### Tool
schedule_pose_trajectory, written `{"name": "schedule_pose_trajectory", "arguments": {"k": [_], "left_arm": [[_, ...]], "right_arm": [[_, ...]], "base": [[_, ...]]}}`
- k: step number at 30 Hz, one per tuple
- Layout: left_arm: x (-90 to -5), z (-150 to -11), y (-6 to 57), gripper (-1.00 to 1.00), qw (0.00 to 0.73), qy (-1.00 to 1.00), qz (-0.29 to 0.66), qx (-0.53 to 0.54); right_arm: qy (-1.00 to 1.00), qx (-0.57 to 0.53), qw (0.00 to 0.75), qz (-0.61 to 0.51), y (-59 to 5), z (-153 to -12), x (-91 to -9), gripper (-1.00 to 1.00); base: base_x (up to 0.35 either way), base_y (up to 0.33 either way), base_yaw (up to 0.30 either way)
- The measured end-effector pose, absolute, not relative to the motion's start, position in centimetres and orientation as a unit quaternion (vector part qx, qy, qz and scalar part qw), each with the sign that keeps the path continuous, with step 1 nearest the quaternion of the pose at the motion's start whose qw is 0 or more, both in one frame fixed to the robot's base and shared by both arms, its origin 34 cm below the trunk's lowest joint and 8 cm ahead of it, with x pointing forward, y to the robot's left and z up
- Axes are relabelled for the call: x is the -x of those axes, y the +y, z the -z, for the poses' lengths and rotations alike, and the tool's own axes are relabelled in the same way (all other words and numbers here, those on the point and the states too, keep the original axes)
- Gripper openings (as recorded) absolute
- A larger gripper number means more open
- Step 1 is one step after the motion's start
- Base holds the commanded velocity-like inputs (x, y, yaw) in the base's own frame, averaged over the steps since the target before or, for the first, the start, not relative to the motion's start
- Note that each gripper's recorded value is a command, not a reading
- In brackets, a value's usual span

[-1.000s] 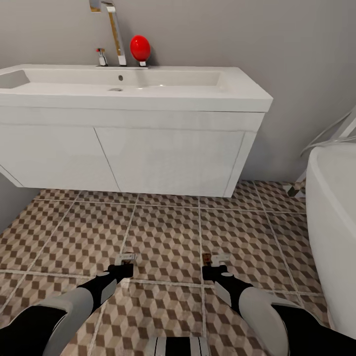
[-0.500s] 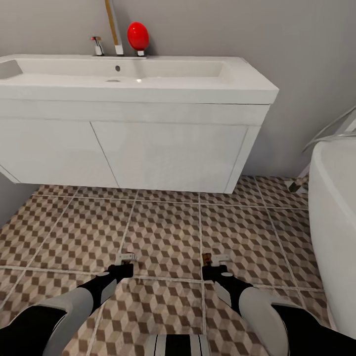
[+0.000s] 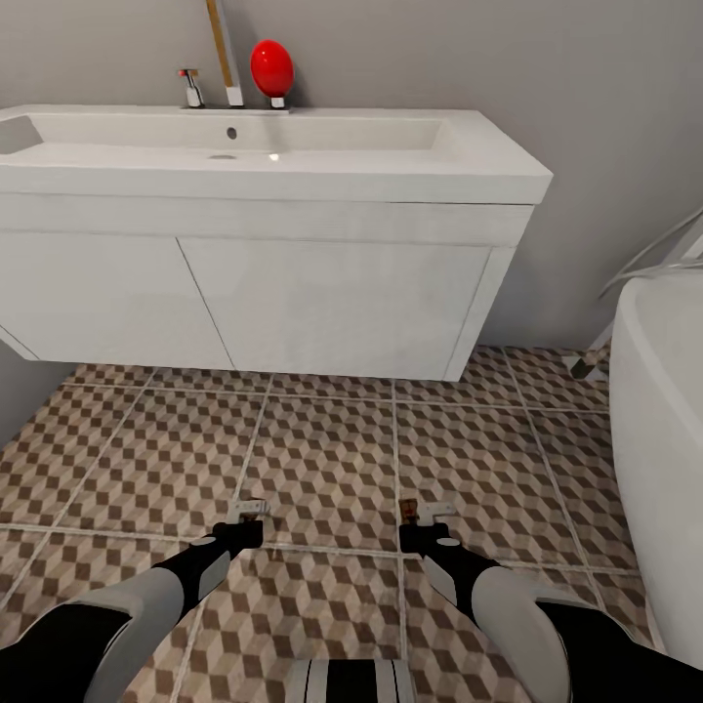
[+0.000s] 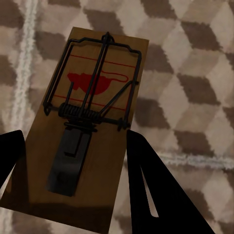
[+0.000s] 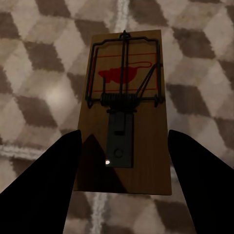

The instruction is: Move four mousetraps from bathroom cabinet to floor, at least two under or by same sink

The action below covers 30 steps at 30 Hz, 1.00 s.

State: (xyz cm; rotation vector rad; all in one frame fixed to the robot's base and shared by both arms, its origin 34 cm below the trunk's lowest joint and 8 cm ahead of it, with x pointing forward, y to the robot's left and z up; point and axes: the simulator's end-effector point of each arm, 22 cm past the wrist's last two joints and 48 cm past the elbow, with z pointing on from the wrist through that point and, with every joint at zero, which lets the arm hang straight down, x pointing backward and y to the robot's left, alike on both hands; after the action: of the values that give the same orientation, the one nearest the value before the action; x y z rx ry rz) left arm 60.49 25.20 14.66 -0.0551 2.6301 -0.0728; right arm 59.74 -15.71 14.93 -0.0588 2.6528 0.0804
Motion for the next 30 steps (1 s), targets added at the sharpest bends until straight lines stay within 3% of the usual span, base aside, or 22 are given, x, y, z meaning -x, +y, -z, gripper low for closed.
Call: {"name": "schedule_pose_trajectory", "arguments": {"k": [9, 30], "left_arm": [[-60.74, -14.82, 25.19, -1.00, 0.257, 0.966, 0.026, 0.018], [-61.01, -14.97, 25.28, -1.00, 0.261, 0.965, 0.026, 0.018]], "right_arm": [[0.970, 0.022, 0.241, -0.029, -15.71, -14.96, -59.75, -1.00], [0.970, 0.022, 0.241, -0.029, -15.71, -14.97, -59.75, -1.00]], "base": [[0.077, 0.000, 0.000], [0.303, 0.000, 0.000]]}}
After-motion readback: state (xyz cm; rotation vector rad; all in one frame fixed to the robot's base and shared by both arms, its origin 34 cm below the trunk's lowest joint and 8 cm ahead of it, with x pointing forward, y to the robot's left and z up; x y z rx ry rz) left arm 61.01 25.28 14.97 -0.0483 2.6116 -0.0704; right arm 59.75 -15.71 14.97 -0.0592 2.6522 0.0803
